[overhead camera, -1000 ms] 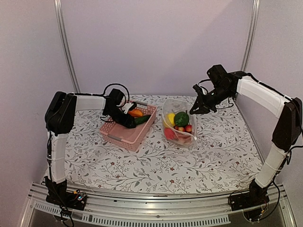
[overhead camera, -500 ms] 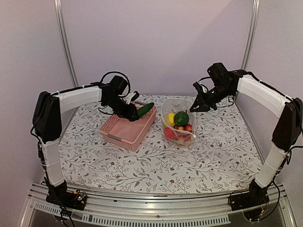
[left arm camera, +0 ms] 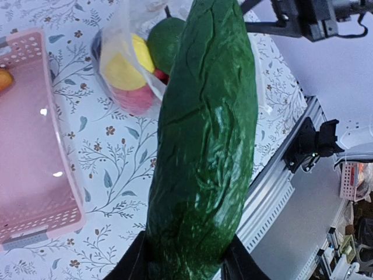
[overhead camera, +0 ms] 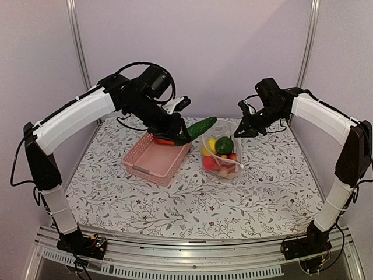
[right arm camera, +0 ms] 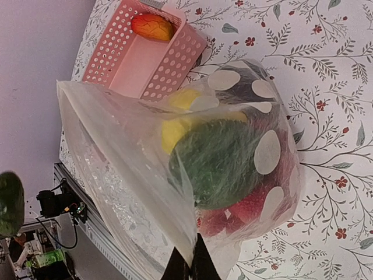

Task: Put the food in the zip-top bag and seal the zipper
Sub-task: Place the fake vegetable in the zipper food storage bag.

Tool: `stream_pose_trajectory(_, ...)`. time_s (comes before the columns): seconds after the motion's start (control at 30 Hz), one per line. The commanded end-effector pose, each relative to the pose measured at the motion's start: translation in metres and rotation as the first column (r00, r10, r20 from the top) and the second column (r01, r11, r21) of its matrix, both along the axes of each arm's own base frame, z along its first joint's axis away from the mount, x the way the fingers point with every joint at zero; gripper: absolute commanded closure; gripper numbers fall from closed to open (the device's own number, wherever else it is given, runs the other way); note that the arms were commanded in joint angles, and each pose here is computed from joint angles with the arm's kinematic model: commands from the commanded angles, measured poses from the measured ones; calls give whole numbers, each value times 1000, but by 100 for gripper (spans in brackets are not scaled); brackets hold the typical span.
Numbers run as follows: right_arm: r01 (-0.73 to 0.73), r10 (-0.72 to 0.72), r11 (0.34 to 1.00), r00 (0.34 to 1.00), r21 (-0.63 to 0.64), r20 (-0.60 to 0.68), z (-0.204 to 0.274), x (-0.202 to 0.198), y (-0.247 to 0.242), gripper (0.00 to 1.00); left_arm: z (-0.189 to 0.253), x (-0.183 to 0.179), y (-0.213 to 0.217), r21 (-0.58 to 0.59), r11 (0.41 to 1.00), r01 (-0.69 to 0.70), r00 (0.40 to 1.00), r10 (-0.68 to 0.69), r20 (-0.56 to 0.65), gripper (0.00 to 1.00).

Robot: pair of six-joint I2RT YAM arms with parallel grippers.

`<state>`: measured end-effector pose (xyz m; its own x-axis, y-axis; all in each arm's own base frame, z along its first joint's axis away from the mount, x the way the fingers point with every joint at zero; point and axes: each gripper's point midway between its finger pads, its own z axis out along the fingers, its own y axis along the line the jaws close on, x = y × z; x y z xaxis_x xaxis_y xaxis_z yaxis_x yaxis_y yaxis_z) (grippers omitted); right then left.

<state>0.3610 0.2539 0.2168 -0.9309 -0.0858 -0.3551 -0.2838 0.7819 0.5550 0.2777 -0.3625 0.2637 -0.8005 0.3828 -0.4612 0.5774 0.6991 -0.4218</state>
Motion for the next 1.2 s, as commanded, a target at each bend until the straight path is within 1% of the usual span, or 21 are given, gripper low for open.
stream_pose_trajectory(0.0, 19, -16, 1000, 994, -25, 104, 21, 10, -6, 100, -16, -46, 1, 126, 990, 60, 984, -37, -174, 100)
stream_pose_trajectory(0.13, 0, 4, 1000, 991, -28, 135, 28, 8, -3, 100, -32, -61, -1, 175, 977, 119, 961, -69, -267, 100)
stream_pose_trajectory(0.3, -34, 36, 999, 985, -17, 167, 36, 3, 4, 100, -46, -65, -16, 180, 971, 159, 935, -90, -343, 100)
stream_pose_trajectory(0.5, -110, 105, 994, 973, 17, 205, 50, -11, 21, 100, -51, -65, -35, 127, 980, 150, 897, -81, -435, 100)
stream_pose_trajectory(0.63, -149, 136, 988, 966, 44, 218, 56, -18, 33, 100, -62, -70, -42, 84, 986, 141, 826, -70, -559, 98)
stream_pose_trajectory(0.73, -162, 142, 984, 964, 72, 224, 61, -19, 40, 100, -69, -71, -48, 57, 987, 147, 789, -82, -609, 98)
stream_pose_trajectory(0.8, -166, 145, 983, 964, 81, 222, 62, -19, 45, 100, -72, -73, -54, 30, 990, 141, 746, -86, -661, 98)
stream_pose_trajectory(0.9, -177, 155, 980, 966, 93, 209, 59, -23, 51, 100, -74, -69, -65, -7, 992, 125, 705, -94, -703, 98)
stream_pose_trajectory(0.97, -183, 160, 978, 965, 97, 206, 57, -27, 54, 100, -76, -64, -73, -25, 996, 91, 679, -80, -730, 99)
stream_pose_trajectory(1.03, -189, 164, 976, 964, 110, 209, 58, -31, 54, 100, -73, -58, -87, -72, 996, 49, 649, -87, -756, 98)
stream_pose_trajectory(1.1, -189, 160, 975, 964, 121, 214, 62, -34, 53, 100, -70, -47, -101, -108, 994, -12, 633, -75, -770, 96)
stream_pose_trajectory(1.17, -190, 160, 973, 963, 127, 216, 65, -37, 52, 100, -64, -29, -114, -141, 986, -87, 638, -54, -768, 93)
